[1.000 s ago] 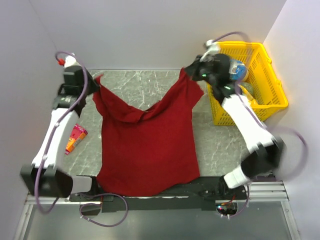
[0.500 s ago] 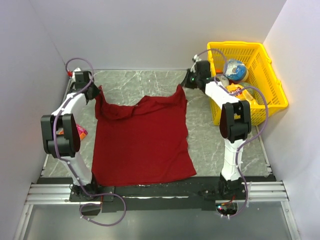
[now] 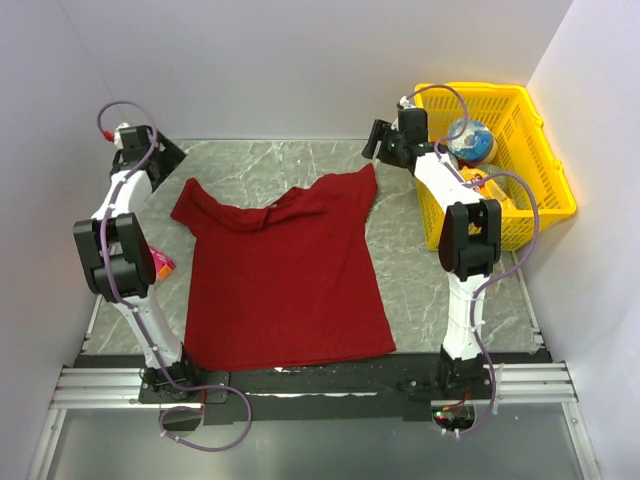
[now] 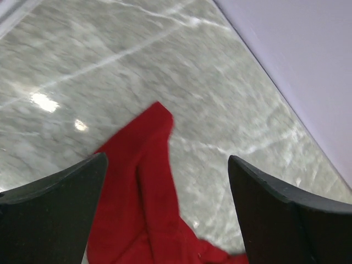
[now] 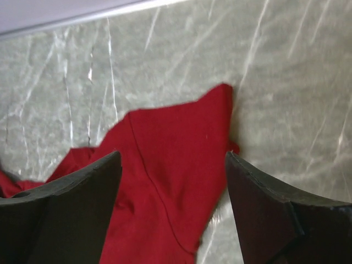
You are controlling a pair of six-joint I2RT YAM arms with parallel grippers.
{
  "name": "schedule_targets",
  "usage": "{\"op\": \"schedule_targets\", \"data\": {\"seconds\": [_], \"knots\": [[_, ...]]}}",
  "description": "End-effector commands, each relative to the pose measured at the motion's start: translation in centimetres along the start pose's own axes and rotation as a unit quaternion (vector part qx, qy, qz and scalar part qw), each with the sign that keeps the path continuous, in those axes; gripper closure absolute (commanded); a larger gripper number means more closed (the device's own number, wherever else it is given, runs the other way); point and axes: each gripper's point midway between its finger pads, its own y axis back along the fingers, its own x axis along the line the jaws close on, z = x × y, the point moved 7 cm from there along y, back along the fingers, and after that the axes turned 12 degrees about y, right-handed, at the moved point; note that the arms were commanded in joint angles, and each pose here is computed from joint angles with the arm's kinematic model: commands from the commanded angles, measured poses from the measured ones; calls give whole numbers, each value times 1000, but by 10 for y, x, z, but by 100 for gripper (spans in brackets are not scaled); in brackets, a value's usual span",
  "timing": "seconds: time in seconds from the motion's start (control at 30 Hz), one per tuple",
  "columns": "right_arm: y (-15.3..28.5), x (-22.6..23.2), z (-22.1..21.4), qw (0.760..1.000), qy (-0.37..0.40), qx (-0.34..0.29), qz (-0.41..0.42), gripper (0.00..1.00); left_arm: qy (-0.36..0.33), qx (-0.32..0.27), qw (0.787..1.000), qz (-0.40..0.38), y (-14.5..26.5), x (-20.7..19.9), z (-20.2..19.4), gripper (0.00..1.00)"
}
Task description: Pin the brooch onto the clothing
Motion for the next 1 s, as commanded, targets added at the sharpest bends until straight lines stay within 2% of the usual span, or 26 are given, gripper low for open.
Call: {"op": "schedule_targets", "data": {"seconds": [0.0, 0.03, 0.07, 0.13, 0.17, 0.2, 0.3, 0.37, 0.53, 0.6, 0.67, 0.73, 0.97], "knots": [[39, 27, 43, 998, 20, -51, 22, 17, -78, 19, 993, -87, 47, -50, -24, 3], [39, 33, 44, 998, 30, -48, 31, 17, -89, 37, 992, -85, 49, -50, -36, 2], [30, 37, 32, 999, 38, -19, 25, 17, -106, 67, 987, -96, 51, -55, -55, 3], [31, 65, 42, 995, 82, -23, 45, 17, -146, 99, 979, -106, 52, -55, -78, 5], [18, 68, 26, 995, 89, 14, 41, 16, -167, 121, 973, -105, 55, -59, -99, 5], [23, 84, 39, 993, 101, 0, 54, 16, -186, 137, 967, -103, 57, -57, -108, 5], [15, 96, 27, 992, 100, 19, 74, 16, -210, 206, 952, -80, 66, -46, -138, 8], [14, 95, 13, 992, 93, 32, 79, 16, -237, 230, 941, -76, 81, -42, -156, 9], [16, 94, 2, 992, 84, 42, 88, 15, -333, 166, 925, -74, 113, -43, -171, 5], [15, 93, -3, 991, 81, 50, 92, 15, -362, 167, 913, -90, 114, -38, -185, 5], [14, 91, -8, 991, 81, 57, 90, 14, -376, 160, 909, -82, 115, -34, -193, 7], [14, 91, -8, 991, 80, 55, 94, 14, -383, 125, 913, -70, 113, -34, -190, 8], [11, 84, -13, 990, 64, 68, 103, 14, -441, 98, 887, -93, 106, -41, -205, 12]]}}
